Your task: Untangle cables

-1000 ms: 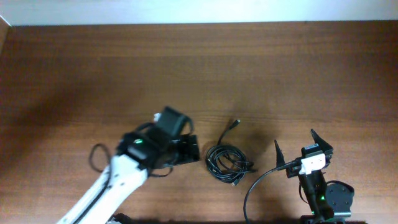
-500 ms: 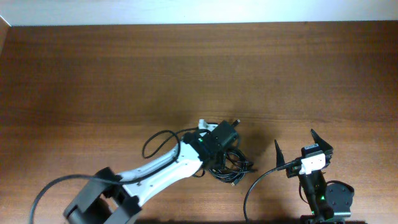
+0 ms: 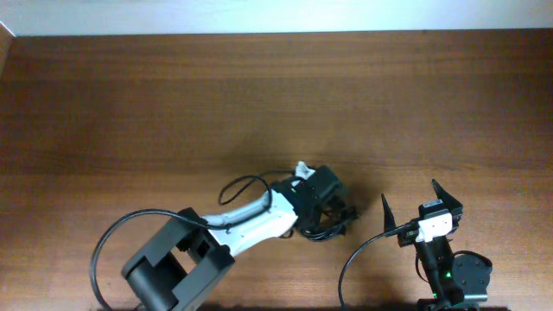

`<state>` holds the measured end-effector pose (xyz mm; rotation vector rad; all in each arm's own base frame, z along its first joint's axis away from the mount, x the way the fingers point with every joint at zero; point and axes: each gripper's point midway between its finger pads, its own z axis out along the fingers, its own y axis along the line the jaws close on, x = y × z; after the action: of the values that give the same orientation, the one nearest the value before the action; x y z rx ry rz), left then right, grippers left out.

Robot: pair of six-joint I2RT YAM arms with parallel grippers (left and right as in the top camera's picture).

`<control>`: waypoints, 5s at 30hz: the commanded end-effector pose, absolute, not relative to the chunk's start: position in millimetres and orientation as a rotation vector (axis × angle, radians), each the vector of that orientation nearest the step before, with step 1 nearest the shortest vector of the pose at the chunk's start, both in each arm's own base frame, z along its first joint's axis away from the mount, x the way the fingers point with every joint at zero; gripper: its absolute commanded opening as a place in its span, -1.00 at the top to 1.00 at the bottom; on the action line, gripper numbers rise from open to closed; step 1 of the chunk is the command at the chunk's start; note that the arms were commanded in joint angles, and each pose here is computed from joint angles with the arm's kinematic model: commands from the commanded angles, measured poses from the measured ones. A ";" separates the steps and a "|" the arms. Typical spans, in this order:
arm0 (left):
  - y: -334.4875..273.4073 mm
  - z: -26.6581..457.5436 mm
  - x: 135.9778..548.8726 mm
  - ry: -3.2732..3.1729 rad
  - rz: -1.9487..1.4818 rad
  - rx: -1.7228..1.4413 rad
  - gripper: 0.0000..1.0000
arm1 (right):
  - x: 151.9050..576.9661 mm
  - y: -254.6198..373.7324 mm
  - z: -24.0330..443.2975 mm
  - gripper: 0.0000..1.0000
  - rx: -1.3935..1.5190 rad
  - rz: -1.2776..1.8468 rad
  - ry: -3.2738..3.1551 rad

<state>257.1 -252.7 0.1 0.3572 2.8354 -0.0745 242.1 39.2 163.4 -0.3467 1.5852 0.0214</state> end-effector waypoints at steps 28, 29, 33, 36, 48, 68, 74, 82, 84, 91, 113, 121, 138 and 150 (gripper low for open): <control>-178.6 18.4 327.0 2.852 -0.306 0.032 1.00 | 241.6 41.0 160.6 -0.97 -0.350 0.032 1.591; -178.4 18.4 327.1 2.852 -0.305 0.031 1.00 | 241.6 41.0 160.6 -0.97 -0.350 0.032 1.591; -173.8 20.1 335.7 2.814 -0.257 0.020 1.00 | 241.6 41.0 160.6 -0.97 -0.350 0.032 1.591; -176.0 22.2 340.8 2.790 -0.265 0.020 1.00 | 241.6 41.0 160.6 -0.97 -0.350 0.032 1.591; -192.4 26.0 341.9 2.755 -0.299 0.075 1.00 | 234.7 63.3 163.7 -0.97 -0.394 0.198 1.570; -258.6 57.9 251.5 2.702 -1.033 0.838 1.00 | 163.2 146.4 164.6 -0.38 0.571 1.857 1.974; -250.1 47.1 259.2 2.835 -0.893 0.598 1.00 | 166.7 152.4 160.8 -0.28 0.673 1.858 1.976; -281.2 41.8 240.1 2.792 -0.761 0.743 1.00 | 189.0 146.6 156.4 -0.28 0.840 1.721 1.868; -287.5 43.2 237.7 2.787 -0.776 0.736 1.00 | 190.3 148.4 146.9 -0.26 0.864 1.687 1.907; -295.5 54.6 219.5 2.801 -0.924 0.777 1.00 | 183.3 151.5 60.6 0.63 1.112 1.428 2.273; -212.6 141.8 237.8 2.707 -0.849 0.485 1.00 | 105.6 212.3 122.5 0.92 -0.202 1.932 2.307; -188.7 147.5 259.1 2.737 -0.927 0.160 1.00 | 109.0 206.1 95.8 0.92 -0.003 1.847 2.448; -188.9 200.3 248.1 2.571 -1.200 0.173 1.00 | 127.7 201.7 89.6 0.78 -0.018 1.694 2.395; -182.7 192.0 246.2 2.587 -1.119 0.236 1.00 | 148.6 212.4 155.8 0.92 -0.102 1.750 2.229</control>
<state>245.0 -182.8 179.8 0.1385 2.6531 -1.1323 147.2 208.0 134.8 -0.0810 2.2663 1.7021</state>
